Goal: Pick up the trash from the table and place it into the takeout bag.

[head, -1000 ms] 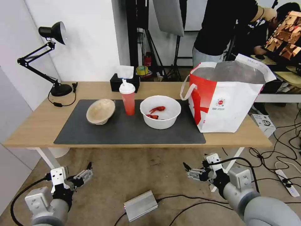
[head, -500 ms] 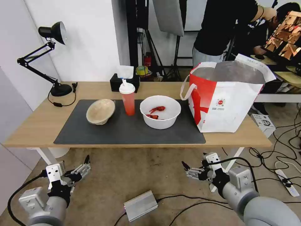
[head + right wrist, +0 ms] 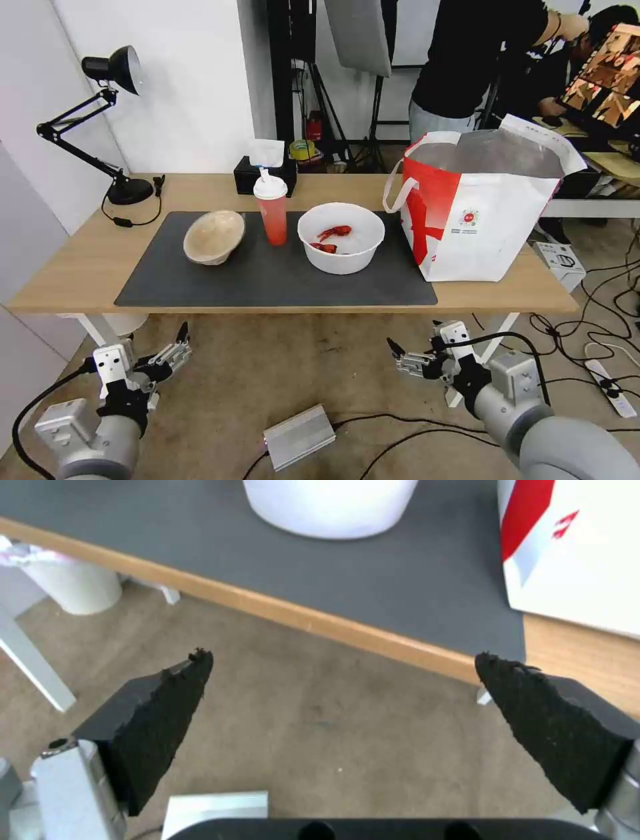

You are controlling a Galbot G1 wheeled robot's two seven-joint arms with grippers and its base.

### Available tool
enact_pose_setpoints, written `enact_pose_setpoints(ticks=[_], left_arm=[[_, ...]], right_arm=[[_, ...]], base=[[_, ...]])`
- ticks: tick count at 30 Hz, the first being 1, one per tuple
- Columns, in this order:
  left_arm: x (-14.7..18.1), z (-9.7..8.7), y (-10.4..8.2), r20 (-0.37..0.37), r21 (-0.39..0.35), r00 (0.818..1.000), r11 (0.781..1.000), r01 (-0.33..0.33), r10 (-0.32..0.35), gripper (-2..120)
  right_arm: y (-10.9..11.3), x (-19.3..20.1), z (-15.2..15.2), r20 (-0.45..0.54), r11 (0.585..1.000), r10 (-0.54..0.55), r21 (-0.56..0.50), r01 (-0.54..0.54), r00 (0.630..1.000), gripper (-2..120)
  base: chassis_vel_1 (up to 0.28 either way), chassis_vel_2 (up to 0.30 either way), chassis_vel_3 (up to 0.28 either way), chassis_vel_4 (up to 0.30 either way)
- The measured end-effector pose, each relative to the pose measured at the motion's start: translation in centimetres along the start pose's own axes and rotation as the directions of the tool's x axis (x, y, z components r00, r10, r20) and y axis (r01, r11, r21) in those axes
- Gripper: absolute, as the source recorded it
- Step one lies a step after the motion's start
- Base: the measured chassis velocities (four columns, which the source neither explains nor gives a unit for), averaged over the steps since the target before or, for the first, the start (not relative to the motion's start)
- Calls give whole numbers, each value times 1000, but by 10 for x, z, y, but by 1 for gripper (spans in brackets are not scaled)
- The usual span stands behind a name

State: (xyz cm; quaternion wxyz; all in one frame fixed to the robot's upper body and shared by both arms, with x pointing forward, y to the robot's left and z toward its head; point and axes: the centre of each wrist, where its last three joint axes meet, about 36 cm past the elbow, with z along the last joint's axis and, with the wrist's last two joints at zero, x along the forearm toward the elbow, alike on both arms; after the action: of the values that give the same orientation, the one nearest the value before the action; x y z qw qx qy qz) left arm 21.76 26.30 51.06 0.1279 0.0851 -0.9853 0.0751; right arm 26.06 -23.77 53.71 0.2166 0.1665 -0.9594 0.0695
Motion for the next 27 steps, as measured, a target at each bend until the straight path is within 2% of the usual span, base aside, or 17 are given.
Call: enact_pose_setpoints(ticks=[16,21,23,25,27], left_arm=[[0,1,-3,8,10,1000,1000,-17,17,100],[-1,0,-3,12,10,1000,1000,-19,19,100],[-1,0,-3,21,13,1000,1000,-20,20,100],[-1,0,-3,21,13,1000,1000,-21,20,100],[-1,0,-3,25,15,999,1000,-22,22,100]], right_arm=[[-6,0,-5,153,1000,-28,-7,29,988,100],[-12,0,-12,236,999,-47,13,45,971,100],[-17,-2,-22,313,995,-100,40,92,944,100],[-17,-2,-24,321,994,-106,44,98,941,100],[-22,-5,-39,368,988,-154,79,134,917,100]], base=[[0,0,0,0],[0,0,0,0],[0,0,0,0],[0,0,0,0],[0,0,0,0]])
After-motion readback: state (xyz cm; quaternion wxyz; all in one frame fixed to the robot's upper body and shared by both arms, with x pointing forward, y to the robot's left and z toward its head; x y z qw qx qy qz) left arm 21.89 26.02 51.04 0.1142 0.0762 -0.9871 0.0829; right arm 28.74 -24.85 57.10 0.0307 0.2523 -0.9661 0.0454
